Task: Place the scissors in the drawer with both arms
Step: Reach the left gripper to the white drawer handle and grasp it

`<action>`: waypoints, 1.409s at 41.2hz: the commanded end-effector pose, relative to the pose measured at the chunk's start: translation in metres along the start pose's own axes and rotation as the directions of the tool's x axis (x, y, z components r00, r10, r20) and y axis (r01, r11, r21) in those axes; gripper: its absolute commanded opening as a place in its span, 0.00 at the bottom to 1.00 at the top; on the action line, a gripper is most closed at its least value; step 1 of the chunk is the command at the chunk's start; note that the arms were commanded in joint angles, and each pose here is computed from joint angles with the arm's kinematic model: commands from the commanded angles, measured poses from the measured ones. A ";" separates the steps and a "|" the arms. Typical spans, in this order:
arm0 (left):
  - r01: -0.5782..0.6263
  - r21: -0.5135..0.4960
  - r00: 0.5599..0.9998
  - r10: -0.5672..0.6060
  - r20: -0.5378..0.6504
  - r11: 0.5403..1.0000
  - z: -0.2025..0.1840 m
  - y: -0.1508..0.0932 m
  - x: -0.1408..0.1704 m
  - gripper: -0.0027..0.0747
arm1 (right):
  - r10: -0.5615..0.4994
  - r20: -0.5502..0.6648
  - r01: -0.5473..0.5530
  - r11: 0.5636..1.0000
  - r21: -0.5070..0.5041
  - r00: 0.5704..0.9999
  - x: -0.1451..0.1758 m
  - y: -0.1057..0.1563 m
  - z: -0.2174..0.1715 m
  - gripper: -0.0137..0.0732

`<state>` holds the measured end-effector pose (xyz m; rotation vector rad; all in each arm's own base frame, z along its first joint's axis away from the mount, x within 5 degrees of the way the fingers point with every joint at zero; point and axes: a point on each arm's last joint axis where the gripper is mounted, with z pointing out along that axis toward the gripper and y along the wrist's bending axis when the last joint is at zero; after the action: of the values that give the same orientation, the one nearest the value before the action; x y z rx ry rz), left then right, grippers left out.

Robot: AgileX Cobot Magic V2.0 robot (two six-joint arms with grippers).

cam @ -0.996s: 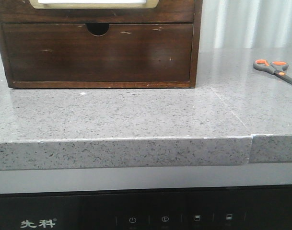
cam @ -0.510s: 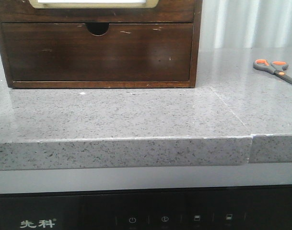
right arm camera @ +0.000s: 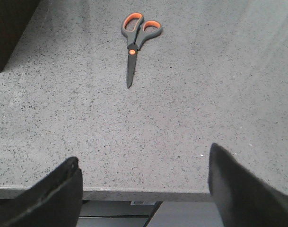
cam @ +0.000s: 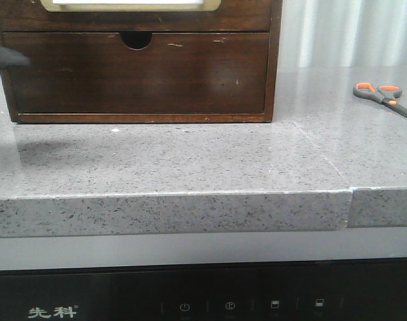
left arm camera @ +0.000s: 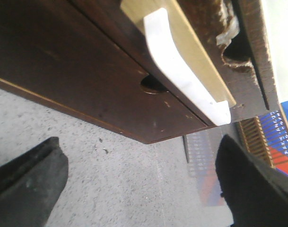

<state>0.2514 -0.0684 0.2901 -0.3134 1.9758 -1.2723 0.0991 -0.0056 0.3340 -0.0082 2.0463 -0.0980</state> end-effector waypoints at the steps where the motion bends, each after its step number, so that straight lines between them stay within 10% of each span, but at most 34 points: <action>1: 0.009 0.150 1.000 -0.011 0.016 0.989 0.003 -0.025 -0.013 0.83 | -0.013 0.088 0.011 1.000 0.016 0.996 -0.015 -0.002 -0.004 0.82; 27: 0.021 0.214 1.000 -0.020 -0.009 0.977 0.043 -0.030 -0.055 0.83 | -0.013 0.088 0.011 1.000 0.016 0.996 -0.015 -0.002 -0.004 0.82; 43: 0.078 0.202 0.997 -0.076 -0.017 0.976 0.045 -0.027 -0.056 0.33 | -0.013 0.088 0.011 1.000 0.016 0.996 -0.015 -0.002 -0.004 0.82; 58: 0.085 0.282 0.994 -0.062 -0.088 0.956 0.042 -0.034 -0.048 0.21 | -0.013 0.088 0.011 1.000 0.016 0.996 -0.015 -0.002 -0.004 0.76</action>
<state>0.3197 -0.0781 0.3007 -0.3479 1.9564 -1.4724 0.0991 -0.0056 0.3340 -0.0082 2.0463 -0.0980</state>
